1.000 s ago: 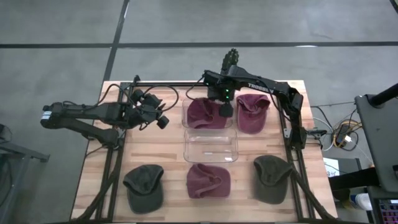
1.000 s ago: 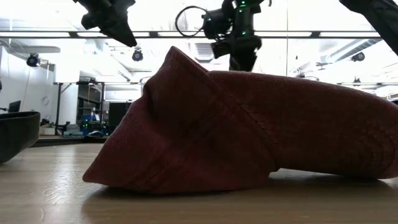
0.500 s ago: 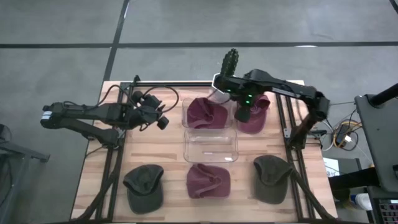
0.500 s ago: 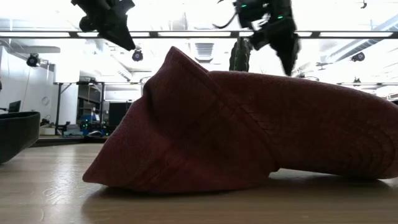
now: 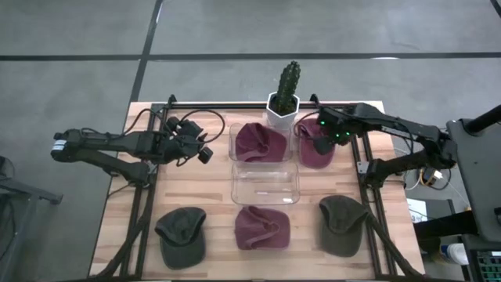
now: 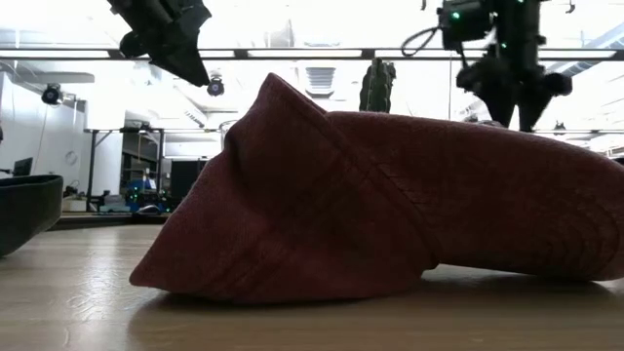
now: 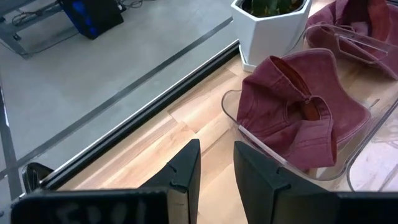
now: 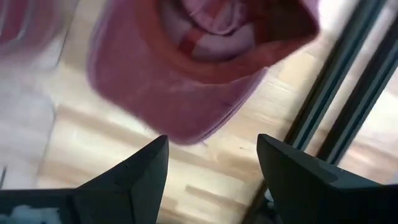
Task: Pick & Place hat
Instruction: Put the top red cap into the top transparent bin
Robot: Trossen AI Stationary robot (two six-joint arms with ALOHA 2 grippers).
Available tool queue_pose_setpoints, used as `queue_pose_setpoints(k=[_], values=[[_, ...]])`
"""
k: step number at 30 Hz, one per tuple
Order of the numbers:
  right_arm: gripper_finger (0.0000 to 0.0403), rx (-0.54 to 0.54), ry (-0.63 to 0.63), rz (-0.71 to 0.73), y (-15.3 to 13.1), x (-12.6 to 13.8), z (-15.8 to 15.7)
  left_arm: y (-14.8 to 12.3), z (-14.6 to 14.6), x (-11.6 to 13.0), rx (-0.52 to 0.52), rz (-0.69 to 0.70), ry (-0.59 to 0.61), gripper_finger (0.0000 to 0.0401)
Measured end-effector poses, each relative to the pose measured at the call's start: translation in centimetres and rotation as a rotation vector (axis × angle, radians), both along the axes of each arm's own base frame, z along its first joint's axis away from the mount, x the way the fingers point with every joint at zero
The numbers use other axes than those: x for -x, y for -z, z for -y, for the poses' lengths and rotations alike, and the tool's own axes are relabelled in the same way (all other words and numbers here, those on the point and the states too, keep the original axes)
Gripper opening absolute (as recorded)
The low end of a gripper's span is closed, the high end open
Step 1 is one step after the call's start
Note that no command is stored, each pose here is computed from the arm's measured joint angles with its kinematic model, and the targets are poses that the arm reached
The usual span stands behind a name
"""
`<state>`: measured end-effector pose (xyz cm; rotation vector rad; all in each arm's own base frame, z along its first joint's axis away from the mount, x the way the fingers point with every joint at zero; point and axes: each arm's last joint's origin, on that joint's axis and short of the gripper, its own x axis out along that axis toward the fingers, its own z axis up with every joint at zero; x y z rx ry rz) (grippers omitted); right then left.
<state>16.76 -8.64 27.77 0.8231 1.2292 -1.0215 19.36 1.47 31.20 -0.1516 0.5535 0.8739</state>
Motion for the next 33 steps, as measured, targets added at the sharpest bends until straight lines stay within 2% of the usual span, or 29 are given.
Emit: queue_pose_setpoints(k=[5,12,21,29,33], values=[[0.0237,0.047,0.177,0.086,2.1,1.7,0.2,0.0,0.0,0.0,0.0,0.0,-0.001,0.009],[0.0237,0.047,0.329,0.111,5.3,3.1,0.7,0.0,0.0,0.0,0.0,0.0,0.0,0.009],[0.0237,0.04,0.39,0.204,8.0,3.5,1.8,0.0,0.0,0.0,0.0,0.0,-0.001,0.009],[0.0237,0.043,0.432,0.19,9.5,4.5,2.4,0.0,0.0,0.0,0.001,0.002,-0.002,0.009],[0.0237,0.037,0.436,0.238,10.4,4.5,2.5,0.0,0.0,0.0,0.001,0.002,-0.002,0.009]])
